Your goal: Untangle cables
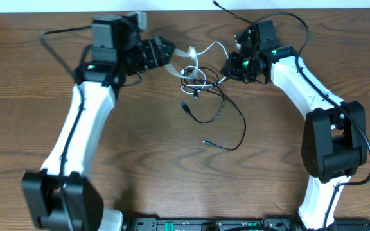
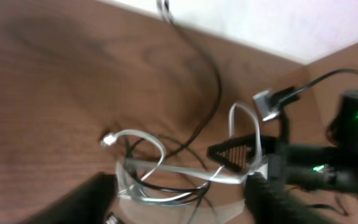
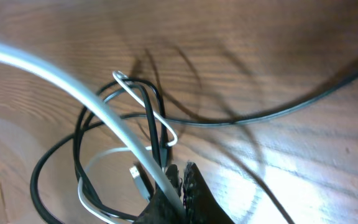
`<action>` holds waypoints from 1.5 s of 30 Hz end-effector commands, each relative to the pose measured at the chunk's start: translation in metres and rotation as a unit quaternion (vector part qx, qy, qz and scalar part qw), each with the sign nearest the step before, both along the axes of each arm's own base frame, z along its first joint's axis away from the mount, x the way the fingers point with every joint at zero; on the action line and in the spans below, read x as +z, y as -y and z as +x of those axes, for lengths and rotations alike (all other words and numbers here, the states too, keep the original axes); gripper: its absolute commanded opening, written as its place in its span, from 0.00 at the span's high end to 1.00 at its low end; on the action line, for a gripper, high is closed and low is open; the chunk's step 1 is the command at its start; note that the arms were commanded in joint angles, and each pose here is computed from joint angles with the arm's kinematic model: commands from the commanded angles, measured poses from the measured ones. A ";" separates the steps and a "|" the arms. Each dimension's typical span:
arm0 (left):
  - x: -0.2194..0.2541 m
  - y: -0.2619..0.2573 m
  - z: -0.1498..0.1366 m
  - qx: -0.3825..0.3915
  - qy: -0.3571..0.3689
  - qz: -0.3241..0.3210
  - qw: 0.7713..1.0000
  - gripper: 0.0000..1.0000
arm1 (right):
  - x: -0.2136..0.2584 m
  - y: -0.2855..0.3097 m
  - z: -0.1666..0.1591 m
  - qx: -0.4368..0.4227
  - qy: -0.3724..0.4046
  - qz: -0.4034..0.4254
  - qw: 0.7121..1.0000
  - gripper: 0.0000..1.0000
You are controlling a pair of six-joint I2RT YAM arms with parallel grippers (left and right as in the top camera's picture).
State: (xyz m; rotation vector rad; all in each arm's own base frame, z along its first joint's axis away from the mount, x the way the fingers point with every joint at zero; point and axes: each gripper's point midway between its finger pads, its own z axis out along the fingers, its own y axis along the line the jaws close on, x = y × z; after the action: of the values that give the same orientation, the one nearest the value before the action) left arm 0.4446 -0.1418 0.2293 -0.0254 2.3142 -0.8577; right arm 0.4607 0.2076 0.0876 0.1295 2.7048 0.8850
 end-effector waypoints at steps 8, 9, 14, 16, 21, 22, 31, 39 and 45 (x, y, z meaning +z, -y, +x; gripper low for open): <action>-0.046 0.025 0.005 -0.018 -0.006 0.109 0.994 0.07 | 0.011 0.004 -0.007 -0.008 0.000 -0.016 1.000 0.99; -0.046 0.027 0.004 -0.019 -0.005 0.110 0.994 0.08 | 0.011 0.004 -0.007 -0.007 -0.001 -0.017 1.000 0.99; -0.050 0.048 -0.008 -0.043 -0.015 0.112 0.993 0.16 | 0.008 0.008 -0.008 -0.010 -0.002 -0.029 1.000 0.99; -0.055 0.056 -0.016 -0.041 -0.033 0.112 0.992 0.20 | 0.008 0.007 -0.008 -0.008 -0.002 -0.031 0.999 0.99; -0.077 0.067 -0.027 0.013 -0.087 0.127 0.988 0.27 | 0.008 0.004 -0.010 0.000 0.002 -0.032 0.999 0.99; -0.082 0.069 -0.028 0.021 -0.096 0.126 0.987 0.28 | 0.008 0.004 -0.010 0.000 0.002 -0.033 0.999 0.99; -0.141 0.080 -0.029 0.084 -0.206 0.087 0.971 0.40 | 0.007 -0.001 -0.013 0.013 0.005 -0.036 0.999 0.99; -0.151 0.082 -0.031 0.093 -0.226 0.079 0.967 0.43 | 0.006 -0.002 -0.013 0.015 0.010 -0.047 0.999 0.99; -0.152 0.068 -0.022 0.122 -0.209 0.101 0.965 0.64 | 0.003 -0.001 -0.014 0.016 0.014 -0.068 0.997 0.99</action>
State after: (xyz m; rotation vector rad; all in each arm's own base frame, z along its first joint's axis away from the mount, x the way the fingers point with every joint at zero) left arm 0.4118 -0.2201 0.0744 -0.3901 2.7460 -0.5848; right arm 0.4472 0.2082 0.0778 0.0875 2.7660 0.7536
